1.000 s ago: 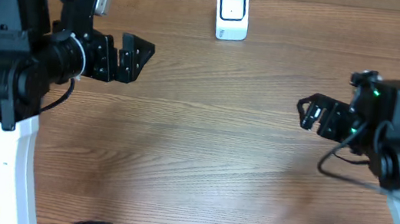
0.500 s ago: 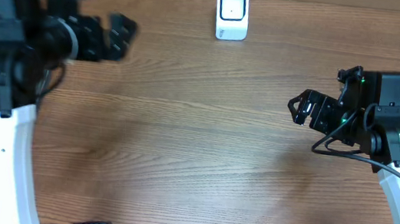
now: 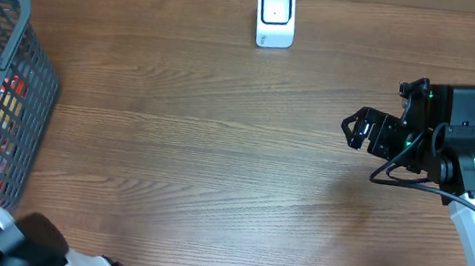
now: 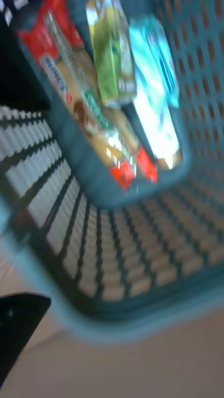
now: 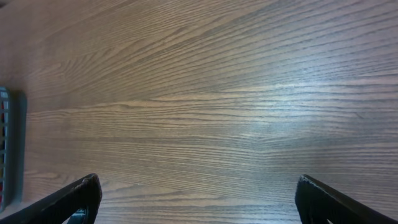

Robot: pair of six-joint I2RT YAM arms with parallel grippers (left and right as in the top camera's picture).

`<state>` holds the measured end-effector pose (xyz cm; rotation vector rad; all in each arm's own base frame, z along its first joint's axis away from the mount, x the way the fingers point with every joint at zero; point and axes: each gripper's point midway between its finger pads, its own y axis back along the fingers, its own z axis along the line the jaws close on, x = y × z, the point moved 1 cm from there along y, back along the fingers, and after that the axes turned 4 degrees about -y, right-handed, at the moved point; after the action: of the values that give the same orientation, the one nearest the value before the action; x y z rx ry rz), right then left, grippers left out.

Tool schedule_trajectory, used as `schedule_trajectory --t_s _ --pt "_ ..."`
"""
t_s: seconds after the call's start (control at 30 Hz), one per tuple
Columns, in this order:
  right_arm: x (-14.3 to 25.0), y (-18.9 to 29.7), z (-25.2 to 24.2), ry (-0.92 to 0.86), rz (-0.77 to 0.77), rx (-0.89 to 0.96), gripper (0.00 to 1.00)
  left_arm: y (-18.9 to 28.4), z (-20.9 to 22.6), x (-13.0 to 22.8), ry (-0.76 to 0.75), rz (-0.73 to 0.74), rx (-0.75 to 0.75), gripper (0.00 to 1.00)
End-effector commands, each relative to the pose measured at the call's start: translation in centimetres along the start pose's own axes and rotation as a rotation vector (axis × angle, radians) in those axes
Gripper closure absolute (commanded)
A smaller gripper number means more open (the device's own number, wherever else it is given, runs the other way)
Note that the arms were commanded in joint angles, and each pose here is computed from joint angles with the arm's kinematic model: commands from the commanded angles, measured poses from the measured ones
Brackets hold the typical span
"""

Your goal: Scan the item barcode

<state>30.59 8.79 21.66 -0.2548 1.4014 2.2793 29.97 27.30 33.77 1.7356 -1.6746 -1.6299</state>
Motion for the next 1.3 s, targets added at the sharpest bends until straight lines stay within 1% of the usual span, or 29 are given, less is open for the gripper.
schedule_trajectory --t_s 0.0,0.07,0.13,0.23,0.33,0.47,0.53,0.6,0.7,0.83,1.0,1.2,1.27 --pt "-0.5 0.6 0.7 0.025 -0.023 -0.015 0.00 -1.8 2.3 -0.5 -0.023 0.006 -0.127 0.23" --pt "-0.5 0.6 0.7 0.025 -0.022 -0.014 0.00 -3.0 3.1 -0.3 -0.060 0.030 -0.181 0.26" --pt "-0.3 0.6 0.6 0.023 -0.015 -0.012 0.00 -4.2 3.8 -0.1 -0.094 0.057 -0.229 0.32" --pt "0.0 0.6 0.5 0.045 -0.004 -0.006 0.00 -6.1 4.6 0.3 -0.130 0.100 -0.268 0.33" --pt "0.0 0.6 0.4 0.064 -0.002 -0.005 0.00 -8.1 5.2 0.9 -0.161 0.157 -0.281 0.28" --pt "0.0 0.6 0.4 0.070 -0.003 -0.005 0.00 -11.5 6.4 2.8 -0.198 0.280 -0.307 0.27" --pt "0.0 0.6 0.4 0.072 -0.003 -0.005 0.00 -13.0 6.9 3.7 -0.230 0.338 -0.315 0.14" --pt "0.0 0.6 0.4 0.077 -0.003 -0.005 0.00 -14.9 7.2 4.7 -0.276 0.393 -0.317 0.07" --pt "0.1 0.6 0.4 0.104 0.003 -0.004 0.00 -16.6 7.6 5.6 -0.326 0.442 -0.328 0.04" --pt "0.3 0.6 0.3 0.111 0.012 0.000 0.00 -18.6 8.5 6.1 -0.369 0.469 -0.374 0.04" --pt "0.4 0.6 0.3 0.110 0.013 0.000 0.00 -21.0 8.9 6.7 -0.416 0.494 -0.363 0.03" --pt "0.4 0.6 0.3 0.109 0.015 0.001 0.00 -24.6 10.4 9.4 -0.451 0.601 -0.372 0.04" --pt "0.4 0.6 0.3 0.109 0.016 0.001 0.00 -25.5 11.1 10.0 -0.459 0.627 -0.388 0.10"
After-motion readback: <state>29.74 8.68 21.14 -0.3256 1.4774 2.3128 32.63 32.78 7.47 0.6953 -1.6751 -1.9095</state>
